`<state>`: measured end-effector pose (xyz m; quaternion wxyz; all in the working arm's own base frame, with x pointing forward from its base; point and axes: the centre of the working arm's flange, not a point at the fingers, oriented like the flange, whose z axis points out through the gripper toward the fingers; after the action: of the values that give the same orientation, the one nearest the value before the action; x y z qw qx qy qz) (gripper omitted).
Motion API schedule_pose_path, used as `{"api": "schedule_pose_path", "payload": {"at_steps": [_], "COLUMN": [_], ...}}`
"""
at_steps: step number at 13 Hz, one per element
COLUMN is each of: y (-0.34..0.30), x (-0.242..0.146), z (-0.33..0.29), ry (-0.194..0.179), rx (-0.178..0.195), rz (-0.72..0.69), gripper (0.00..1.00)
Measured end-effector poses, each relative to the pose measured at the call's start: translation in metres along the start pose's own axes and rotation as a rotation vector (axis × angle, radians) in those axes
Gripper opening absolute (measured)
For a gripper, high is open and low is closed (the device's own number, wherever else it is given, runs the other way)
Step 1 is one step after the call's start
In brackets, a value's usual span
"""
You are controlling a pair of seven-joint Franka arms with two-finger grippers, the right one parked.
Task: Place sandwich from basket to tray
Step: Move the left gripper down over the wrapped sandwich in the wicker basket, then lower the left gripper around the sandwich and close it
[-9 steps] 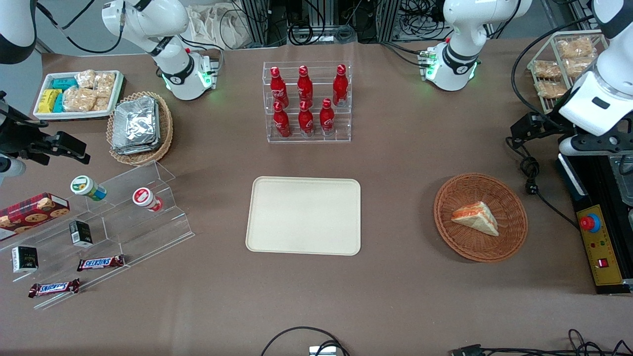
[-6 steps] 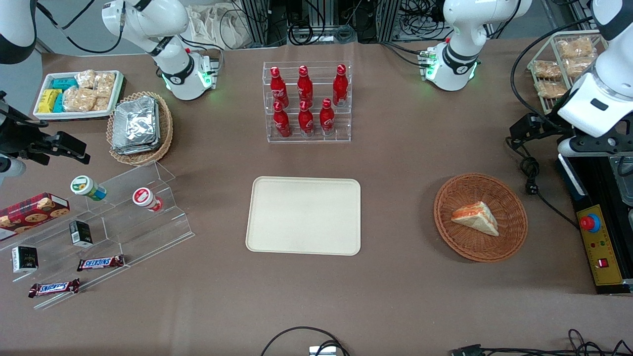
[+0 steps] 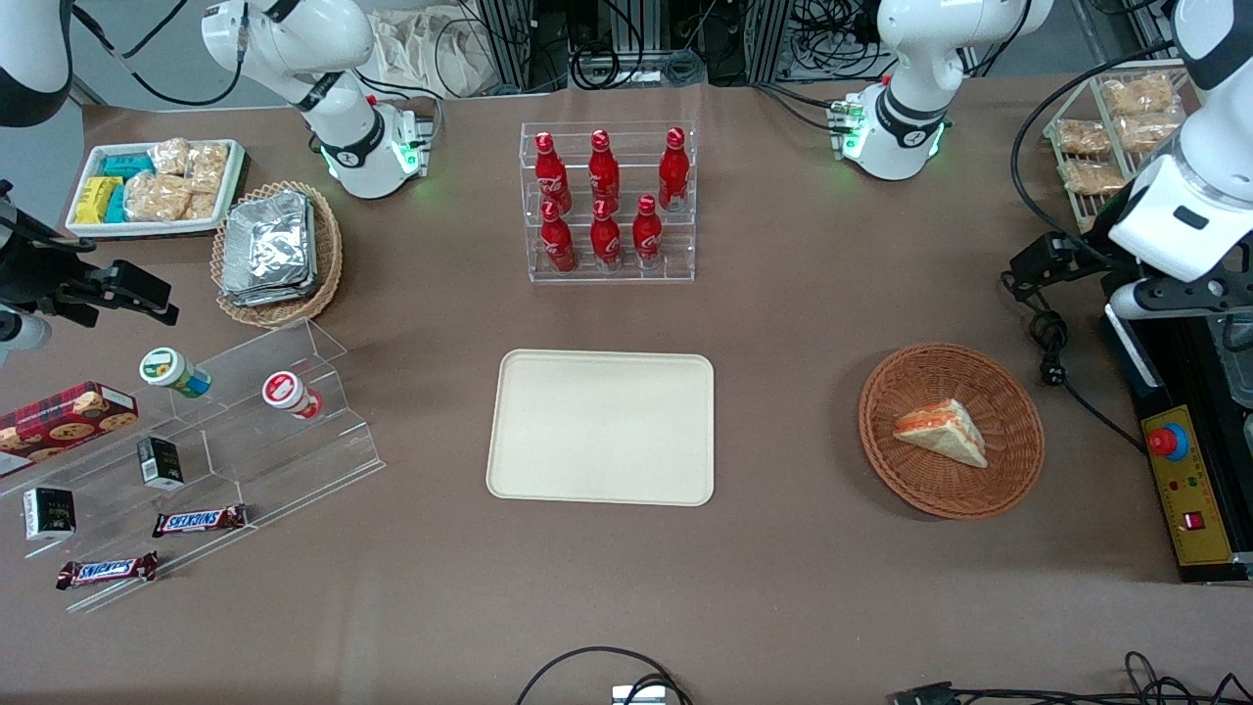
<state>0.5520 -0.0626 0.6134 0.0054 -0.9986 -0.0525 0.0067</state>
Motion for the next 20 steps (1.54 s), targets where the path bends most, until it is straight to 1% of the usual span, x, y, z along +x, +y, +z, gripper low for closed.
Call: {"api": "schedule_pose_path", "payload": {"at_steps": [2,4,5,6,7,8,9,10,12,13,15,16,20], "y": [-0.001,-0.001,-0.002,-0.005,-0.012,-0.020,-0.024,-0.026,-0.024,-0.023,-0.025,-0.025,-0.037], "x": [0.006,0.015,0.020,0.024,0.029,0.035,0.042,0.050,0.064,0.069,0.071,0.068,0.067], "z": [0.007,0.016,0.023,0.030,0.039,0.049,0.061,0.076,0.117,0.140,0.187,0.208,0.264], "ry": [-0.002,-0.001,-0.008,-0.018,-0.032,-0.048,-0.061,-0.066,-0.074,-0.072,-0.047,-0.042,-0.019], "rx": [-0.005,-0.012,-0.012,-0.009,-0.003,0.003,0.008,0.010,0.012,0.015,0.040,0.043,0.027], "rz": [-0.160,-0.379,-0.489,-0.572,-0.630,-0.679,-0.728,-0.775,-0.860,-0.888,-0.911,-0.916,-1.002], "gripper": [1.00,1.00,0.96,0.94,0.89,0.89,0.97,1.00,1.00,1.00,1.00,1.00,1.00]}}
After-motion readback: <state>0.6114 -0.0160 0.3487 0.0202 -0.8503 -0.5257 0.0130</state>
